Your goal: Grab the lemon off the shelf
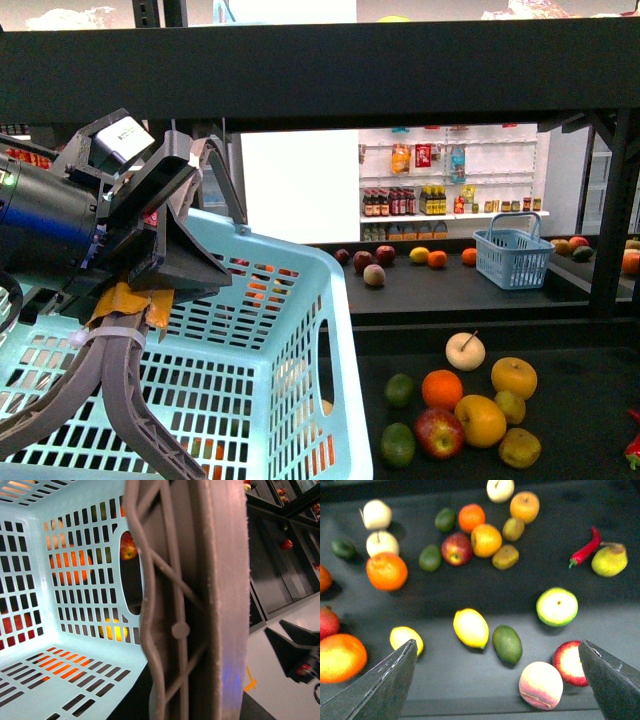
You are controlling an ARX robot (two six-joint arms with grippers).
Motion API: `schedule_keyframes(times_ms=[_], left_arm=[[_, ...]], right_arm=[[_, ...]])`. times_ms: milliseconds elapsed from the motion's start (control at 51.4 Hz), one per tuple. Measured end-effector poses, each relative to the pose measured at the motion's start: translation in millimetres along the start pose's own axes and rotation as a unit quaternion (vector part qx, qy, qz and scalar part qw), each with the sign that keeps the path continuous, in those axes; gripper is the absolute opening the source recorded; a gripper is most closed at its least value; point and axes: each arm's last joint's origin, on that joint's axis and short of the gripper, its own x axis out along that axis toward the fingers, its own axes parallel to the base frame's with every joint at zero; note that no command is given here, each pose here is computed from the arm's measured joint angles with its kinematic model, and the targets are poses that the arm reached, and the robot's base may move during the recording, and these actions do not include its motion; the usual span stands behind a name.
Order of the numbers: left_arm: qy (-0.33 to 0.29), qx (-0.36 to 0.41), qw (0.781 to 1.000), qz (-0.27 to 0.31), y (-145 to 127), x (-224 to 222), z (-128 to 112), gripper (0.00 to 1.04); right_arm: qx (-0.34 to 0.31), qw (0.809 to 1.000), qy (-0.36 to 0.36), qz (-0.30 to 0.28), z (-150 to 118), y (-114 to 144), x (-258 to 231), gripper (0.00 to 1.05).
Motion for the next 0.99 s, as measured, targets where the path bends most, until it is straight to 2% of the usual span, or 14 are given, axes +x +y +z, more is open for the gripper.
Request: schedule_keyframes(times_ms=[253,448,779,993], left_arm=[[0.000,0.000,1.000,0.000,0,0,0,0.14],[0.000,0.000,1.000,0.000,0,0,0,0.14],[0.000,0.000,1.000,0.000,0,0,0,0.14],[0.000,0.000,1.000,0.000,0,0,0,0.14]], right_arm=[[-0.028,0.996,0.071,0.041,-7,-1,71,0.97],[-0.070,0.988,0.119,0.070,-48,10,123,0.97],[-0.095,0.983,0.137,0.072,-91,13,177,0.97],[-0.103,0.983,0.134,0.075,-102,13,200,0.97]])
